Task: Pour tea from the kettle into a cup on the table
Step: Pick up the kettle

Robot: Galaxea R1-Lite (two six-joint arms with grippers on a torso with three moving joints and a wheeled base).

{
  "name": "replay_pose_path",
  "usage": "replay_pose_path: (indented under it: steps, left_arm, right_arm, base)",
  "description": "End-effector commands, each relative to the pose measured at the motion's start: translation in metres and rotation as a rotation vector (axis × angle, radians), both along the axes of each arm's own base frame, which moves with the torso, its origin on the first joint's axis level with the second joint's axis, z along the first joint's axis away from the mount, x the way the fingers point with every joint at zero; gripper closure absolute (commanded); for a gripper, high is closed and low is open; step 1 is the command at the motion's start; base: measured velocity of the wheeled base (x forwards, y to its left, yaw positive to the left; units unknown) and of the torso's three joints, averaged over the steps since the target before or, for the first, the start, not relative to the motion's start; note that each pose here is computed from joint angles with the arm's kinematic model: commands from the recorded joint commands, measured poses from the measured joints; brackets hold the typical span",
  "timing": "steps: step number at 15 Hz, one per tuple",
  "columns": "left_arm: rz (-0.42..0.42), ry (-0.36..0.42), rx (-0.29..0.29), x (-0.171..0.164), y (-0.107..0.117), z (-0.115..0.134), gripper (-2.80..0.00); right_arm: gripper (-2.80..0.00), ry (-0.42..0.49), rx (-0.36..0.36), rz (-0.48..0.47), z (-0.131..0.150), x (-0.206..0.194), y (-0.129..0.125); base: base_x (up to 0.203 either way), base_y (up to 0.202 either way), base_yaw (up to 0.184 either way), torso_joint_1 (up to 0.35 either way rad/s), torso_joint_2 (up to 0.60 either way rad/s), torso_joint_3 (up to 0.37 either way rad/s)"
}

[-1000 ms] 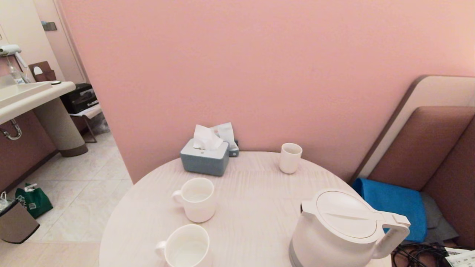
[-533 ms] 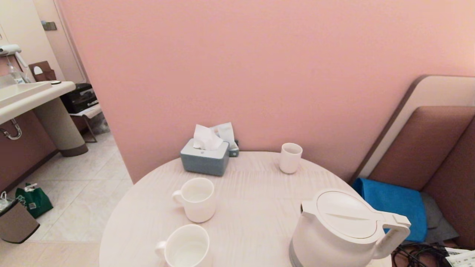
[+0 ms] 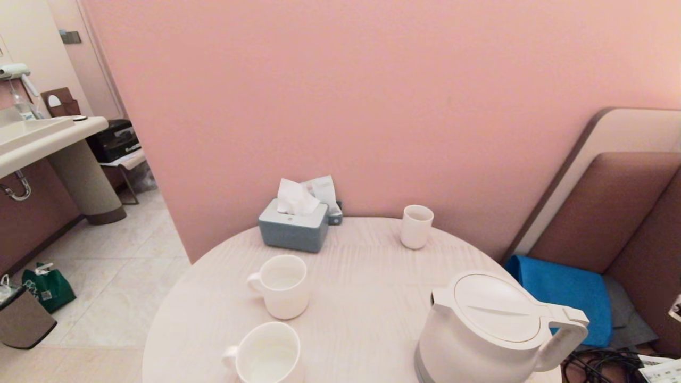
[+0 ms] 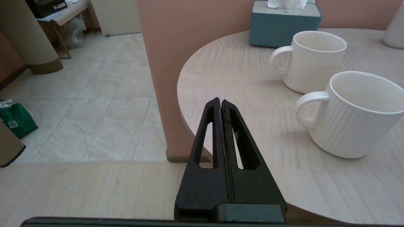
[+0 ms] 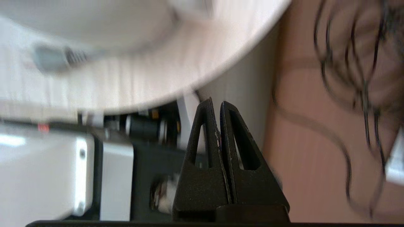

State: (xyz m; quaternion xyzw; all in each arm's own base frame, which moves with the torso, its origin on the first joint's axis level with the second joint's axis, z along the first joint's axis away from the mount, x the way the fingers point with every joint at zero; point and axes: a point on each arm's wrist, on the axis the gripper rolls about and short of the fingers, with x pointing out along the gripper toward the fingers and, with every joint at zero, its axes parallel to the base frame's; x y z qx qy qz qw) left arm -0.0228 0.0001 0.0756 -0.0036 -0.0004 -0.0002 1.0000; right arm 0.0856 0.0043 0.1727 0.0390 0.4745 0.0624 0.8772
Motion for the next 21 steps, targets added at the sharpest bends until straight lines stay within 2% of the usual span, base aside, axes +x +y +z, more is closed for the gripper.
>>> replay_pose_path:
  steps: [1,3,4,14,20,21]
  left_arm:
    - [0.0,0.001,0.0,0.0,0.0,0.0,0.0]
    - [0.0,0.0,0.0,0.0,0.0,0.0,0.0]
    - [0.0,0.001,0.0,0.0,0.0,0.0,0.0]
    - [0.0,-0.001,0.0,0.0,0.0,0.0,0.0]
    - [0.0,0.001,0.0,0.0,0.0,0.0,0.0]
    - [0.0,-0.001,0.0,0.0,0.0,0.0,0.0]
  right_arm:
    - [0.0,-0.017,0.006,0.004,-0.006,0.002,0.0]
    - [0.0,0.019,0.03,-0.029,-0.01,0.014,0.001]
    - [0.0,0.0,0.04,-0.04,-0.01,0.021,0.001]
    - [0.0,0.03,0.097,0.0,-0.012,0.045,0.004]
    - [0.0,0.06,0.115,-0.047,-0.017,0.058,0.004]
    - [-2.8,0.061,0.115,-0.047,-0.017,0.058,0.004]
  base:
    - [0.0,0.0,0.0,0.0,0.0,0.0]
    - [0.0,0.0,0.0,0.0,0.0,0.0]
    - [0.0,0.0,0.0,0.0,0.0,0.0]
    - [0.0,0.0,0.0,0.0,0.0,0.0]
    - [0.0,0.0,0.0,0.0,0.0,0.0]
    - [0.0,0.0,0.0,0.0,0.0,0.0]
